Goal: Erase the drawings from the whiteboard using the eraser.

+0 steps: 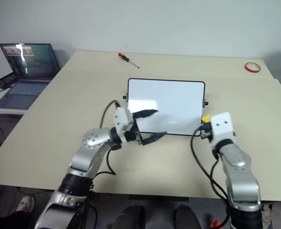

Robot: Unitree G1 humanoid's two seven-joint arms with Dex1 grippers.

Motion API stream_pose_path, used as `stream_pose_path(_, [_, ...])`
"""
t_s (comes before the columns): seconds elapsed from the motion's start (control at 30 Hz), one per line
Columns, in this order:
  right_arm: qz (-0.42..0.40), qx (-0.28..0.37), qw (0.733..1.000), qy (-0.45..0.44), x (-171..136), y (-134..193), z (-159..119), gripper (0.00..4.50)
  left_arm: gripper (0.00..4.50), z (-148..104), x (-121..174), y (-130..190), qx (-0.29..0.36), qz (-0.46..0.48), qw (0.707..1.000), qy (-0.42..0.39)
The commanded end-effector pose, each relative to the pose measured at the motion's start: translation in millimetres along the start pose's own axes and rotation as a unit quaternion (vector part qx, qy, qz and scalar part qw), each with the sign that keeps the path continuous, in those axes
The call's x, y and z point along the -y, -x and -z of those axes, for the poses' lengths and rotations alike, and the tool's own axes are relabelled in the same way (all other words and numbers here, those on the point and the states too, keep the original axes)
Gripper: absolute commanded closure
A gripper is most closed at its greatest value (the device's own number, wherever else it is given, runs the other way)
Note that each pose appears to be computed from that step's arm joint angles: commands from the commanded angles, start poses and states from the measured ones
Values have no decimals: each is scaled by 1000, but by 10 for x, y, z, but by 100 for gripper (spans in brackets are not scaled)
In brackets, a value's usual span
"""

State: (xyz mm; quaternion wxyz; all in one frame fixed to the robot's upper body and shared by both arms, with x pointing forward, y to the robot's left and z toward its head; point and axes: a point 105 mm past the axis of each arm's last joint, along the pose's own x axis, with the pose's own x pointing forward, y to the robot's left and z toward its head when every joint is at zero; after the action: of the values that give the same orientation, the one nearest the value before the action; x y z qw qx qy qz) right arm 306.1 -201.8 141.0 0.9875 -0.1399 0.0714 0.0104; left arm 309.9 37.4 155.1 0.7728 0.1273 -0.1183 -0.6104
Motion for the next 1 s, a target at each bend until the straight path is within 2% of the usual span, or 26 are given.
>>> stream_pose_path(0.03, [37, -15, 999, -25, 137, 97, 21, 327, 0, -14, 96, -113, 11, 70, 997, -19])
stream_pose_path(0.33, [54, -77, 989, -112, 116, 83, 376, 327, 0, 0, 105, -368, 10, 129, 991, -31])
stream_pose_path(0.8, [52, -107, 984, -131, 102, 23, 560, 327, 0, 63, 134, -302, -11, 129, 991, -25])
stream_pose_path(0.87, [55, -108, 984, -131, 120, 19, 568, 259, 0, 55, 121, -301, -12, 127, 992, -26])
stream_pose_path(0.93, [58, -109, 983, -132, 133, 17, 573, 211, 0, 50, 114, -296, -13, 126, 992, -26])
stream_pose_path(1.0, [60, -108, 984, -132, 145, 15, 569, 139, 0, 48, 116, -294, -13, 127, 991, -27])
